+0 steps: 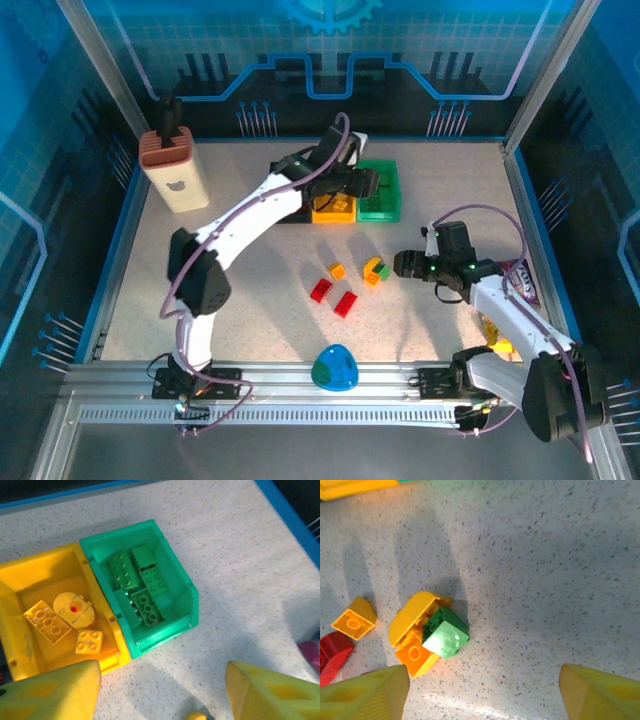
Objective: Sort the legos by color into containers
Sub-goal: Place the lego in the container, then pick up the lego from the center of the table.
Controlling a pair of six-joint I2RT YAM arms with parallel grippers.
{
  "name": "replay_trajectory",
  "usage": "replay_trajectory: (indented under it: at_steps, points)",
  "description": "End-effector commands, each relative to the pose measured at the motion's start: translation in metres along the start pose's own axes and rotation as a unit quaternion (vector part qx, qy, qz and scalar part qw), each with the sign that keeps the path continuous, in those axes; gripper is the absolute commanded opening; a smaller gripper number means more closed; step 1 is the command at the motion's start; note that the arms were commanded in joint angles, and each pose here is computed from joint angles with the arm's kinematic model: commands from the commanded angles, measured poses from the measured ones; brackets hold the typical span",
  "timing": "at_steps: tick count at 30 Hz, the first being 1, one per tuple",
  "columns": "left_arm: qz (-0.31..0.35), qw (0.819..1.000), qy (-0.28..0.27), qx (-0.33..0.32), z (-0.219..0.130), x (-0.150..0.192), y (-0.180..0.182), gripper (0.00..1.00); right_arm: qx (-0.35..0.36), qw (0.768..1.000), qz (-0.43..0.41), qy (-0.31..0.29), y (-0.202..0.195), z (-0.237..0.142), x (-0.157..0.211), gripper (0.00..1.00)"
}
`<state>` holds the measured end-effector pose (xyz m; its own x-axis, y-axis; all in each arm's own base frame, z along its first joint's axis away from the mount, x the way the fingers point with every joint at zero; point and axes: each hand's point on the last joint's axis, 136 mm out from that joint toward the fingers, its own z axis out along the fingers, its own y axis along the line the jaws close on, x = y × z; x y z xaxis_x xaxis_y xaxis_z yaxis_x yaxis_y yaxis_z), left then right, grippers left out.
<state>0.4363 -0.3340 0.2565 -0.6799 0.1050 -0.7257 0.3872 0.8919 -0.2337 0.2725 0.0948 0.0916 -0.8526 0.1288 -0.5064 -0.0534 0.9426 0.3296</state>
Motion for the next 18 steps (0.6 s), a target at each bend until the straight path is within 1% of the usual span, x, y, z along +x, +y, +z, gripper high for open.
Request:
replay_trajectory:
  at_steps: [1, 4, 9, 11, 14, 18]
  points:
    - [0.003, 0.998, -0.051, 0.028, -0.036, -0.013, -0.007, 0.65, -0.018, 0.999, -0.031, 0.012, 0.015, 0.005, -0.007, 0.77]
    - [-0.002, 0.999, -0.049, 0.022, -0.051, 0.005, 0.002, 0.64, -0.016, 0.998, -0.051, 0.034, 0.023, 0.014, -0.002, 0.76]
    - [-0.013, 0.999, -0.048, -0.004, -0.071, 0.040, 0.024, 0.63, -0.004, 0.994, -0.086, 0.061, 0.035, 0.029, 0.003, 0.75]
    - [-0.019, 0.999, -0.046, -0.015, -0.078, 0.054, 0.034, 0.62, 0.003, 0.993, -0.097, 0.073, 0.037, 0.035, 0.006, 0.72]
    - [-0.029, 0.999, -0.031, -0.030, -0.082, 0.081, 0.047, 0.61, 0.018, 0.990, -0.110, 0.087, 0.037, 0.041, 0.009, 0.67]
    - [-0.049, 0.998, -0.017, -0.044, -0.086, 0.111, 0.062, 0.60, 0.025, 0.988, -0.116, 0.100, 0.037, 0.049, 0.013, 0.66]
